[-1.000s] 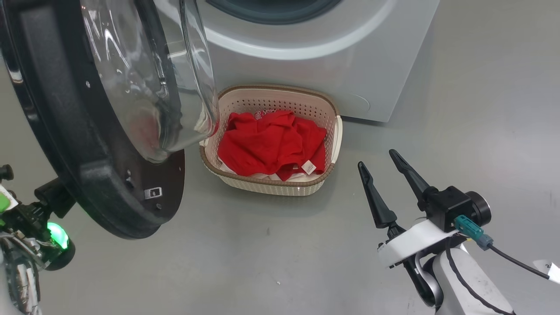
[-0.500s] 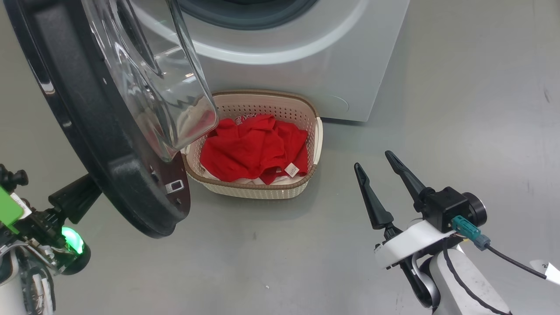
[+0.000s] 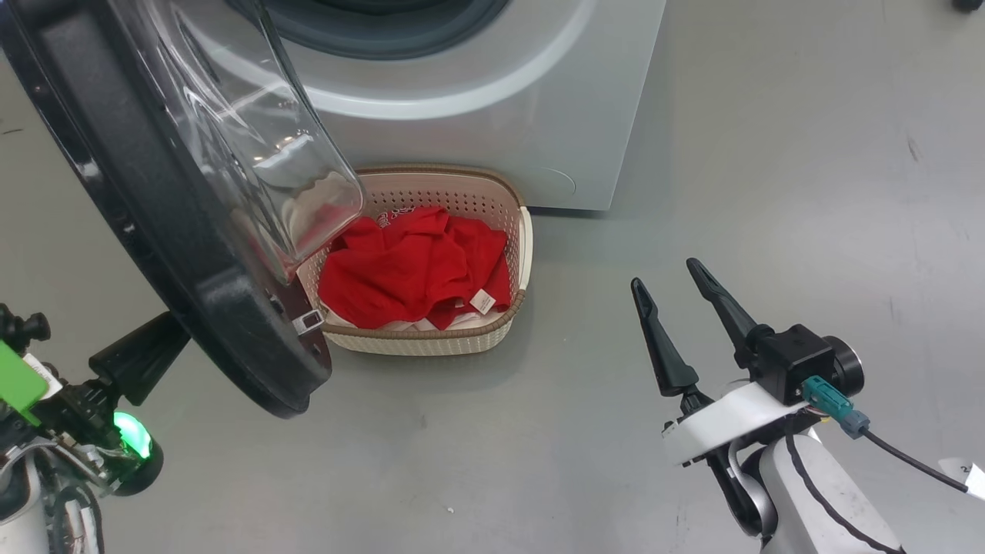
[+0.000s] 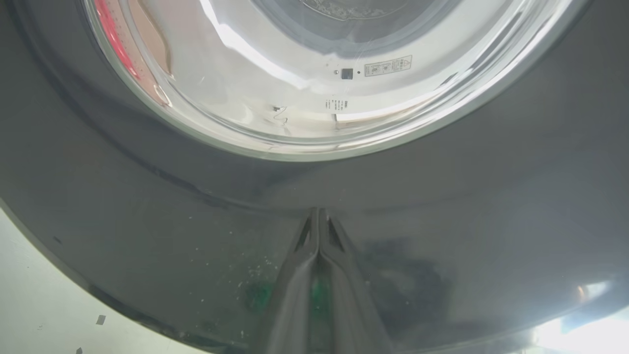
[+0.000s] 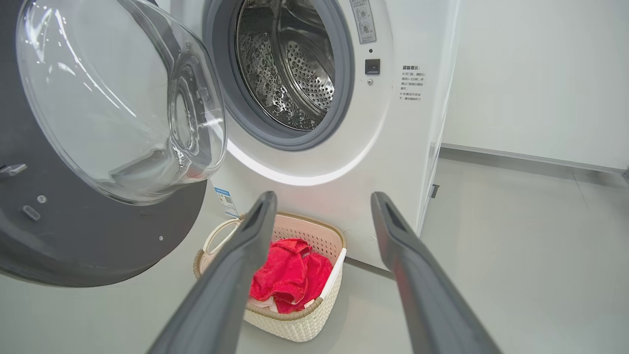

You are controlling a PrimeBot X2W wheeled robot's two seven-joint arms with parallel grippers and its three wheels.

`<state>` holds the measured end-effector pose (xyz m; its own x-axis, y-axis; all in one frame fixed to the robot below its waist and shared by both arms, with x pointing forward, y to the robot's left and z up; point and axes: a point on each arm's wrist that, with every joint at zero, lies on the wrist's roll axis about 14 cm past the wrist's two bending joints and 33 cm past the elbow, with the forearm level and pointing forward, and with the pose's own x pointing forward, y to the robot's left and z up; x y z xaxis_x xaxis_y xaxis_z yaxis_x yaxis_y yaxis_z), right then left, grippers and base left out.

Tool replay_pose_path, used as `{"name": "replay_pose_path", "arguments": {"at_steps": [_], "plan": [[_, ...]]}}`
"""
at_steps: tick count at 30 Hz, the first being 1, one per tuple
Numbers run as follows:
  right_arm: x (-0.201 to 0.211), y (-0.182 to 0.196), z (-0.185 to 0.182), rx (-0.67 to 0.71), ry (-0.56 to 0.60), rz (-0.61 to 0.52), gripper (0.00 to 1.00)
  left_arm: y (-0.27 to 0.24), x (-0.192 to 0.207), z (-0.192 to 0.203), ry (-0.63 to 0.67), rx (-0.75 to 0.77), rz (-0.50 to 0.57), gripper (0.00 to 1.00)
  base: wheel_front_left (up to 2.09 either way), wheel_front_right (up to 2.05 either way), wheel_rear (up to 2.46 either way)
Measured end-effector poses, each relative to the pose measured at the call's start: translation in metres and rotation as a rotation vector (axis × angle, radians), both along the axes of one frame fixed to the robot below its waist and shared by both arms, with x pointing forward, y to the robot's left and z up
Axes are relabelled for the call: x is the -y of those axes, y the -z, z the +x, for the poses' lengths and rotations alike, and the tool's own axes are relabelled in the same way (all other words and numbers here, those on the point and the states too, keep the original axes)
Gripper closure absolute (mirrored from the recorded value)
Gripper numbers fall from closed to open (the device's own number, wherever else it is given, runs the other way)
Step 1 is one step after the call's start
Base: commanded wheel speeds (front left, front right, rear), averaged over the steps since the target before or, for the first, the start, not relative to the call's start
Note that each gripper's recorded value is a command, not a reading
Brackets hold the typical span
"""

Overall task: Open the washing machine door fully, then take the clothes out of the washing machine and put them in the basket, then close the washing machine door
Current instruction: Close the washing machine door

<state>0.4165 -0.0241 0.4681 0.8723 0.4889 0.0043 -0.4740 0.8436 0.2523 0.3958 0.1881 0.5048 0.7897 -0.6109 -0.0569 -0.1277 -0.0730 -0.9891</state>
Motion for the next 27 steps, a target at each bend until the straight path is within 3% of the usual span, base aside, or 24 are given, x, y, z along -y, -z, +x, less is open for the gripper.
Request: {"name": "replay_pose_path", "arguments": {"at_steps": [6,16,27], "plan": [[0.002,0.0,0.001,-0.001,0.007,0.002,0.0,0.011,-0.001,0.001,-0.037,-0.015,0.123,1.0,0.0,0.0,0.0],[-0.001,-0.01,0.0,0.024,0.001,0.008,0.0,0.035,-0.042,-0.017,-0.142,0.004,0.581,1.0,0.0,0.0,0.0],[-0.004,-0.013,-0.009,0.027,-0.006,0.009,0.0,0.045,-0.078,-0.033,-0.308,-0.001,0.929,1.0,0.0,0.0,0.0]]}}
